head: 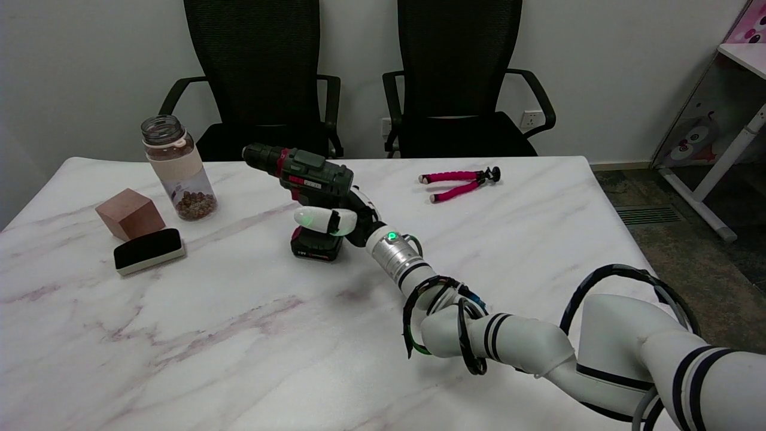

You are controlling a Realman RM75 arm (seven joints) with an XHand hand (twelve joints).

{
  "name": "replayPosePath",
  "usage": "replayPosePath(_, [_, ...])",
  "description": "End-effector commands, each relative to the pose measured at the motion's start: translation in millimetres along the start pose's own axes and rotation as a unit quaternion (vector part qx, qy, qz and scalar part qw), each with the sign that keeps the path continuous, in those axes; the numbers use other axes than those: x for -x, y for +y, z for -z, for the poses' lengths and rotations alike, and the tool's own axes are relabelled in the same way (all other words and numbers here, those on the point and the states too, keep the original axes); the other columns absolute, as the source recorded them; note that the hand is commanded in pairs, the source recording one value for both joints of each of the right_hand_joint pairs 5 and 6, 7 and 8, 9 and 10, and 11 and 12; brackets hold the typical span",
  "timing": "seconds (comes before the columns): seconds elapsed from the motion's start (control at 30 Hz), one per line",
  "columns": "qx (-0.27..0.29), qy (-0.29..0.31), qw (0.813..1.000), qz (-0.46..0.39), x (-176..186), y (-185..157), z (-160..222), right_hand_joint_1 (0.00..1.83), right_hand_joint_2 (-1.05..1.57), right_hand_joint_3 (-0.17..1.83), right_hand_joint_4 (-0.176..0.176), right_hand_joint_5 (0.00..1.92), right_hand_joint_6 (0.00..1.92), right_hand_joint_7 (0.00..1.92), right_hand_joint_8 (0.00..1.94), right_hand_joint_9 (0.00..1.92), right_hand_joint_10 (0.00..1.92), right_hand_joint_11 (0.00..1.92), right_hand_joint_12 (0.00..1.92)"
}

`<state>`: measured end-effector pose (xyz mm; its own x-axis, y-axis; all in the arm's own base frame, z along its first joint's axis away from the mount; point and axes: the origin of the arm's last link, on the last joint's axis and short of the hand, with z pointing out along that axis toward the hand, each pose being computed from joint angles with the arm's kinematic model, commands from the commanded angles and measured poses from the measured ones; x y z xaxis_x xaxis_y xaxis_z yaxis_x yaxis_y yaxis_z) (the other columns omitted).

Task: Pick up the power screwdriver.

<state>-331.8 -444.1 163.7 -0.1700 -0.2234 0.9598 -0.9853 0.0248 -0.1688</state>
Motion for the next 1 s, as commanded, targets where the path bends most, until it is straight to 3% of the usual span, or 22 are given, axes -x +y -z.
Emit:
replayPosePath(0.03, [0.023,-0.005,1.0,0.013,-1.4,3.9,-3.0,1.17,-0.04,0.78,0.085,0.14,0.14,0.14,0.14,0.8,0.8,0.64,0.64])
replayPosePath(0.17, [0.028,-0.006,0.999,0.013,-1.2,5.0,-3.4,1.23,0.1,0.85,0.077,0.16,0.16,0.16,0.16,1.0,1.0,0.74,0.74])
replayPosePath(0.7, [0.025,-0.013,0.999,0.023,0.8,2.9,-4.5,1.27,0.23,1.12,0.107,0.32,0.32,0.32,0.32,1.17,1.17,0.87,0.87])
replayPosePath(0.8, [0.021,-0.014,0.999,0.022,1.4,0.6,-4.9,1.25,0.29,1.08,0.121,0.62,0.62,0.62,0.62,1.19,1.19,0.88,0.88])
replayPosePath(0.83, [0.02,-0.014,0.999,0.021,1.5,0.1,-5.3,1.22,0.31,1.06,0.157,0.71,0.71,0.71,0.71,1.19,1.19,0.89,0.89])
replayPosePath(1.0, [0.016,-0.013,1.0,0.022,-0.3,-3.4,-7.2,1.24,0.46,0.91,0.089,0.92,0.92,0.92,0.92,1.21,1.21,0.91,0.91])
